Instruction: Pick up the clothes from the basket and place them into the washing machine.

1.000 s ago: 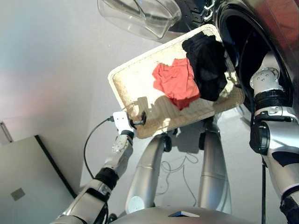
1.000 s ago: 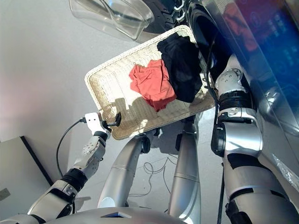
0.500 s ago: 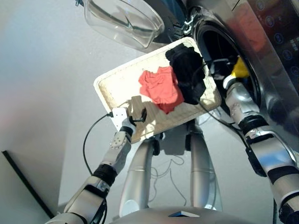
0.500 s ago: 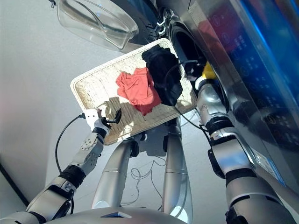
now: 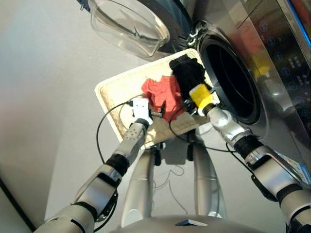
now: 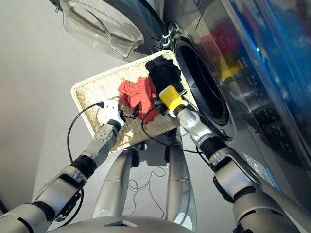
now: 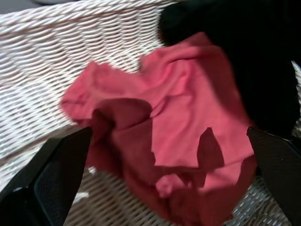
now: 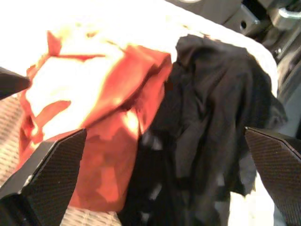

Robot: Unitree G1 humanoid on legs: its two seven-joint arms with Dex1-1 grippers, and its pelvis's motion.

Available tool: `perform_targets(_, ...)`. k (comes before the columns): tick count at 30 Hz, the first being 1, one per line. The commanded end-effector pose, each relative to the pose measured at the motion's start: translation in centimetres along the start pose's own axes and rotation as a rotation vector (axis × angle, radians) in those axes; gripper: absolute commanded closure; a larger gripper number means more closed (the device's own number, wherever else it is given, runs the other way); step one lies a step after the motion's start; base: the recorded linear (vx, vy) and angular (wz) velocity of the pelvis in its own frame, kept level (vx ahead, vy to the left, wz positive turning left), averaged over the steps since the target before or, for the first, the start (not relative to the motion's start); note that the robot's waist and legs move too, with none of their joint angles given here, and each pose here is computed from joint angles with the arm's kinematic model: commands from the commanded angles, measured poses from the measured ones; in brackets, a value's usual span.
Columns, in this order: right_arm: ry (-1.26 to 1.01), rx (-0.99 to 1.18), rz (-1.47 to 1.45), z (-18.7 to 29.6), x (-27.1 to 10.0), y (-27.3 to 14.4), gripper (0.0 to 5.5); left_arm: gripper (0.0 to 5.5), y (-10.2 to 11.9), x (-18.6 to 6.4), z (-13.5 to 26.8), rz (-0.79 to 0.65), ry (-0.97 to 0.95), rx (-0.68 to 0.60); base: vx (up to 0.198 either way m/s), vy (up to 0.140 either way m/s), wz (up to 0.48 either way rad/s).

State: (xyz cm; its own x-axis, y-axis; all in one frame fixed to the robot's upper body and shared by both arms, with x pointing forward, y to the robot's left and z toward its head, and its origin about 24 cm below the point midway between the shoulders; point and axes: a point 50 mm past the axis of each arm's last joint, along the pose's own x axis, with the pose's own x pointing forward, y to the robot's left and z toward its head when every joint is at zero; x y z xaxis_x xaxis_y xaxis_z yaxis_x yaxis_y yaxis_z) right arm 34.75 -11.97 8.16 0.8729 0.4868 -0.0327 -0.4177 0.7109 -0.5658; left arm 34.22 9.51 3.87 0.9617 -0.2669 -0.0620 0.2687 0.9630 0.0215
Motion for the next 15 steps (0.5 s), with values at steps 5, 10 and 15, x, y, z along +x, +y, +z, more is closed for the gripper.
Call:
perform_targets(5,-0.169,-0.037,0.068,2.5,-1.3,1.3,0.0,0.0,1.7,1.7,1.5,0.105,0.004,0.095,0.006,0.036,-0.199)
perform_targets(10,-0.223,-0.002,0.113,3.2,-2.5,1.6,0.0,0.0,3.5,2.3,3.0,0.16,-0.02,0.113,-0.016,0.046,-0.316)
perform_targets(15,-0.218,0.002,0.176,2.8,-3.5,2.3,0.0,2.31,5.8,2.7,4.8,0.257,-0.045,0.085,-0.007,0.012,-0.139)
